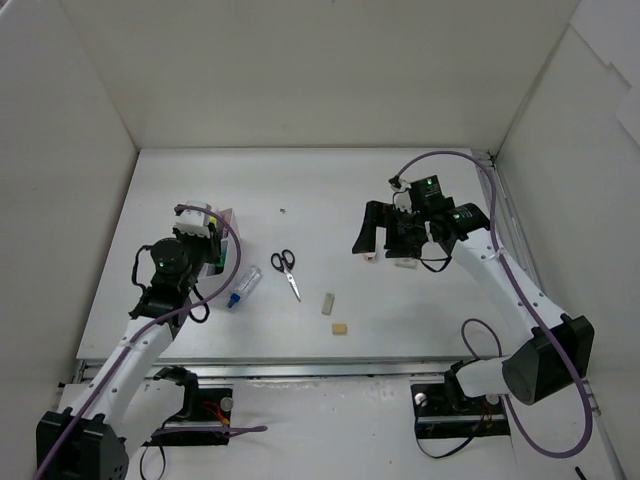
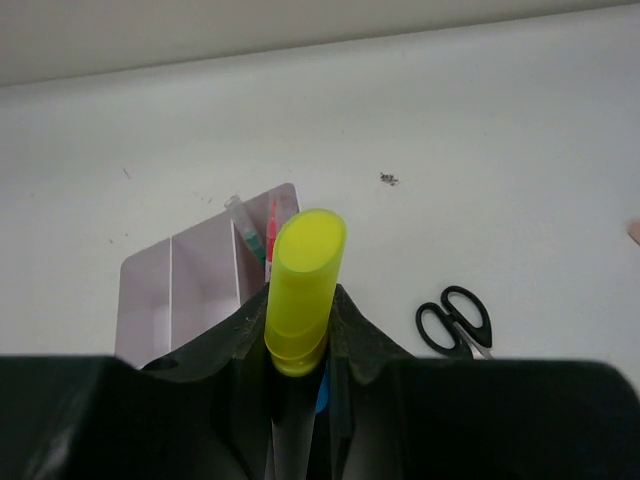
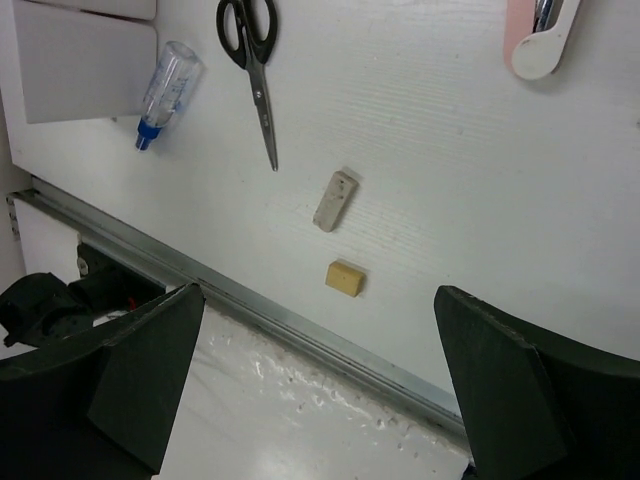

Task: Sort the stationery into containers
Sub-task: Place the pen in the storage box.

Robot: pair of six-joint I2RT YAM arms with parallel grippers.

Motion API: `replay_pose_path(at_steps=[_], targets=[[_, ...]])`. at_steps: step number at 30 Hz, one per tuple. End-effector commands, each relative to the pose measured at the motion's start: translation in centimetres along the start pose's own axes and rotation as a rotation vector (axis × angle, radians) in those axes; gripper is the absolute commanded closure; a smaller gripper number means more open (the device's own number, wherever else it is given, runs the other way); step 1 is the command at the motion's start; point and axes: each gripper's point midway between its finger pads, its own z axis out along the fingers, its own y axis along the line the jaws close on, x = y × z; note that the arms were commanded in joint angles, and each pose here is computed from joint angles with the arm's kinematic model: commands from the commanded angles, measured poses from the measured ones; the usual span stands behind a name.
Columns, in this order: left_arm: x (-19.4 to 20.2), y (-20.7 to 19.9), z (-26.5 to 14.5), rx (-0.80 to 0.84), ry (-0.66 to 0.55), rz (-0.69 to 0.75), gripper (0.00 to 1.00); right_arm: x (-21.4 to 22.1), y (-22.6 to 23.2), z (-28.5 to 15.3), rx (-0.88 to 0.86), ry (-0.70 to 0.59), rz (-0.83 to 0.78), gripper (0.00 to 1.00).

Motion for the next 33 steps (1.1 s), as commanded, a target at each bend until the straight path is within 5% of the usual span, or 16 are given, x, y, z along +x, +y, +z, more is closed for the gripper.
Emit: replay_pose_path(at_steps=[1,15,24,28,29,30,33], targets=[[-2.7,1.2,1.4,-0.04,-0.105,-0.085,1.0,-2.0,-0.3,-1.4,0.034,-0.126,-0.029,0.02],[2.1,1.0,1.7,-0.012,-0.066,-0.19,0.93,-1.1,-2.5,-1.4,0.105,-0.143,-0.02,0.02],[1.7,0.5,-0.4,0.006,-0.087,-0.182,0.38,-0.7,-1.5,-1.4,0.048,-0.149,-0.083,0.02],[0.8,0.4,-1.2,0.005,-0.097,-0.203,0.33,-0.1,0.5,-0.5,0.047,-0.151,-0.326,0.02],[0.7,0.5,-1.6,-0.006,-0.086,-0.215,0.27,0.2,1.7,0.4,0.017,-0.156,-0.462,0.02],[-0.9,0.5,-1.9,-0.01,-0.106,-0.252,0.01,-0.1,2.2,0.8,0.009,-0.172,-0.519,0.02],[-3.3,1.1,-3.4,-0.081,-0.077,-0.394,0.0,-0.3,5.4,3.4,-0.078,-0.199,-0.781,0.02]])
